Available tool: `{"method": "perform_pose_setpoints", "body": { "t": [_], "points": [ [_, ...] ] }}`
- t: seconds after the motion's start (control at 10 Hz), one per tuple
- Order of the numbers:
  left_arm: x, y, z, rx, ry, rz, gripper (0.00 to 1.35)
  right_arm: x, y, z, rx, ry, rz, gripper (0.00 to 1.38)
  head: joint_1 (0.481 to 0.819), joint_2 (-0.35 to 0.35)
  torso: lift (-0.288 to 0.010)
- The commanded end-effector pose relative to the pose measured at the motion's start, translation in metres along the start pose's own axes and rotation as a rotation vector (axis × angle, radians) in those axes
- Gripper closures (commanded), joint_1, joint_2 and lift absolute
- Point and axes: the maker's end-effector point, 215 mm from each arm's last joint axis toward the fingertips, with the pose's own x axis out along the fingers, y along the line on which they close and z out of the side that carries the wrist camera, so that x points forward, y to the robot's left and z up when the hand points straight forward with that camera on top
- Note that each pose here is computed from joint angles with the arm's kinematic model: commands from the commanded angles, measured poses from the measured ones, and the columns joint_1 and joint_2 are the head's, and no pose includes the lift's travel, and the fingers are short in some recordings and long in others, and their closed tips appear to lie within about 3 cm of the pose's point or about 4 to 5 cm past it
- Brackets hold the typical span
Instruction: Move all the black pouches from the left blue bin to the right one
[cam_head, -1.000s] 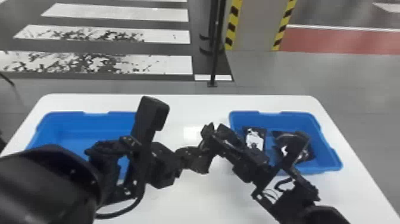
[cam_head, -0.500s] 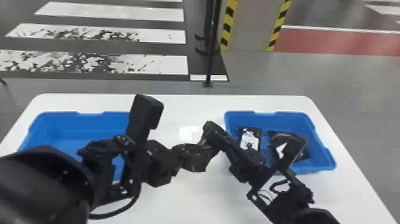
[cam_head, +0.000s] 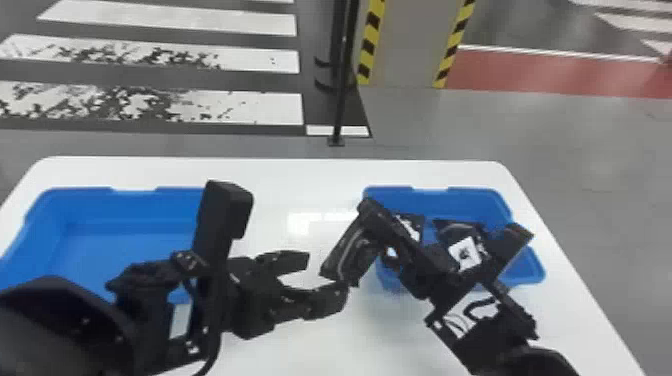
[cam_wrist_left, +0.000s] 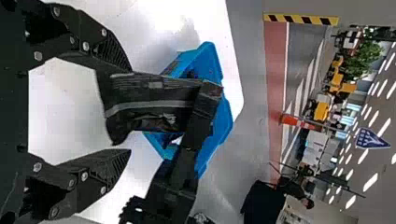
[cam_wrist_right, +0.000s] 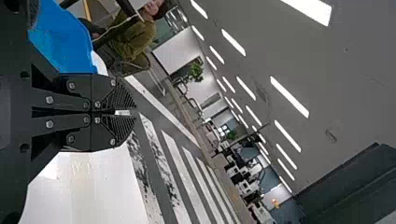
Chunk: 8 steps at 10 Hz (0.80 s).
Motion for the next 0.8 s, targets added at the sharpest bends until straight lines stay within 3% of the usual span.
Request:
{"method": "perform_pose_setpoints", "body": {
  "t": [0.0,0.3,0.4,0.5,0.6,0.7],
  "points": [
    [-0.005,-0.005,-0.005,-0.017,-0.009,-0.012,0.16,-0.014,-0.032,0.026,-0.05,-0.033,-0.064,1.29,0.695,-0.175,-0.14],
    [-0.019,-0.004,-0.013,-0.062,-0.031,0.006,0.17,-0.043,-0.098,0.082,-0.179,-0.071,-0.199,1.29,0.695,-0.269,-0.14],
    [-0.023,-0.003,-0.016,-0.076,-0.038,0.014,0.17,-0.048,-0.113,0.087,-0.192,-0.058,-0.225,1.28,0.695,-0.299,-0.14],
    [-0.026,-0.001,-0.012,-0.072,-0.049,0.02,0.17,-0.05,-0.121,0.087,-0.183,-0.042,-0.237,1.01,0.695,-0.318,-0.14],
    [-0.029,0.003,-0.01,-0.075,-0.06,0.03,0.17,-0.054,-0.129,0.086,-0.186,-0.034,-0.254,0.49,0.695,-0.328,-0.14],
    [-0.031,0.005,-0.014,-0.087,-0.062,0.035,0.17,-0.065,-0.139,0.084,-0.193,-0.038,-0.285,0.11,0.695,-0.33,-0.14]
  ]
}}
